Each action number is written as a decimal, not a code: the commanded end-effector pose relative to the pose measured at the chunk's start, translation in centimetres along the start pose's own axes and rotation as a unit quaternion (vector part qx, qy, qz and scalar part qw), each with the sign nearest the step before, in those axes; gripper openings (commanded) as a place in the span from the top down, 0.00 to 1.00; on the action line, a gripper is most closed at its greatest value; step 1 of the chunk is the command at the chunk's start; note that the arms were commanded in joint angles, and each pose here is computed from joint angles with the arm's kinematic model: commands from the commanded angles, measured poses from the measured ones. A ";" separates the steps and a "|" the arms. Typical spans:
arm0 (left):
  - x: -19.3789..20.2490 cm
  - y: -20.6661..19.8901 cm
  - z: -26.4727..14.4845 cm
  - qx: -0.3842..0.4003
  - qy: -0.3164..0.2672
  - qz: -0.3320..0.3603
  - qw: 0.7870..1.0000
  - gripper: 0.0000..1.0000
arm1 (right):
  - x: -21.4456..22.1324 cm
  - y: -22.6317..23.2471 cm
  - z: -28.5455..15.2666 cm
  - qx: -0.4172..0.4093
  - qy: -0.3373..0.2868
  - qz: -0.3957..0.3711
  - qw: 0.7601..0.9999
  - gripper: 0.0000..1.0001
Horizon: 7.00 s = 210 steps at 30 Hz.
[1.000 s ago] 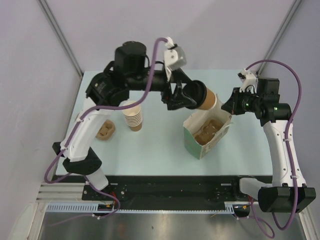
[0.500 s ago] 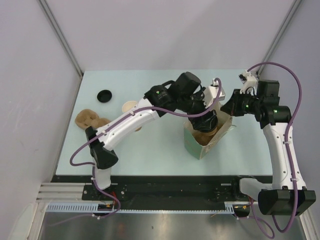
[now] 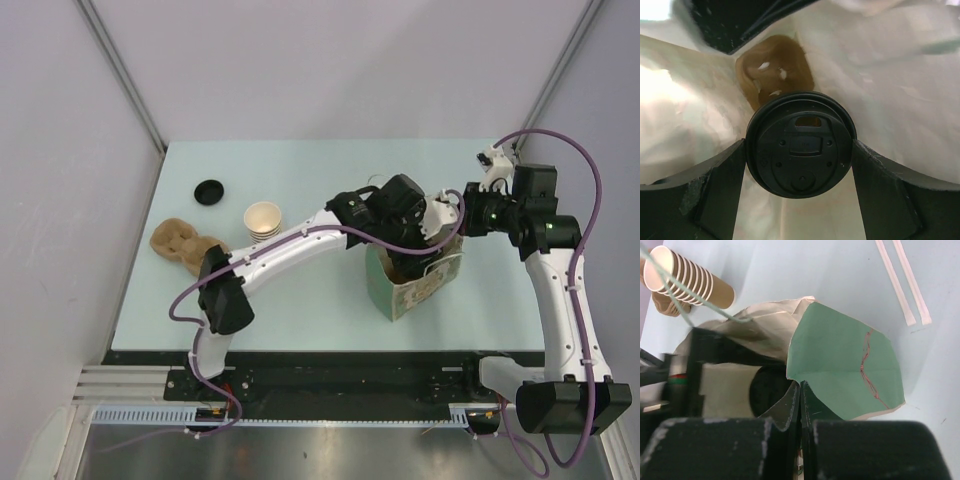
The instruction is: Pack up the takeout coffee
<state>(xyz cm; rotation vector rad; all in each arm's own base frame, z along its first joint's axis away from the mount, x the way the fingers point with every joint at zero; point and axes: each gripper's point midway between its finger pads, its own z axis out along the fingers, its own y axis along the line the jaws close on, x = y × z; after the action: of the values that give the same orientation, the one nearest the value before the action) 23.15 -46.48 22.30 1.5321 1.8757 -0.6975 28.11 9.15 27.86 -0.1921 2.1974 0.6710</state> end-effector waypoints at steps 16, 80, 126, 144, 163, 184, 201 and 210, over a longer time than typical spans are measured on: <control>-0.4 1.5 -0.6 -0.024 -0.026 0.015 0.999 0.98 | 2.0 -1.4 -1.3 0.027 0.014 0.002 1.000 1.00; 8.5 3.0 -3.4 -0.109 -0.050 0.153 0.981 0.99 | -3.6 9.0 -1.1 -0.112 -0.173 -0.347 0.915 1.00; 10.2 4.2 -4.9 -0.174 -0.007 0.226 0.958 1.00 | 2.0 10.5 -0.5 -0.171 -0.136 -0.348 0.912 1.00; 11.6 4.8 -5.7 -0.200 0.007 0.241 0.950 1.00 | 2.6 11.4 -1.0 -0.175 -0.150 -0.372 0.899 1.00; 10.4 1.6 -7.5 -0.152 -0.040 0.296 0.942 1.00 | 2.4 11.6 0.2 -0.136 -0.180 -0.450 0.864 1.00; 6.2 0.5 -9.2 -0.111 -0.055 0.284 0.951 1.00 | 2.7 13.4 0.4 -0.159 -0.193 -0.524 0.815 1.00; 10.6 0.3 -9.6 -0.078 0.011 0.338 0.938 1.00 | 2.6 14.0 -0.3 -0.169 -0.207 -0.555 0.788 1.00; 12.2 2.3 -8.0 -0.110 0.052 0.365 0.923 1.00 | 3.8 14.4 -0.2 -0.191 -0.195 -0.580 0.768 1.00</control>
<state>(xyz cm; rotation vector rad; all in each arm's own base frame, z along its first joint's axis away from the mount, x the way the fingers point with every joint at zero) 21.26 -32.35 19.41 1.9306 1.2756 -0.1598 21.14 21.08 29.56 -1.3318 1.2294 0.3469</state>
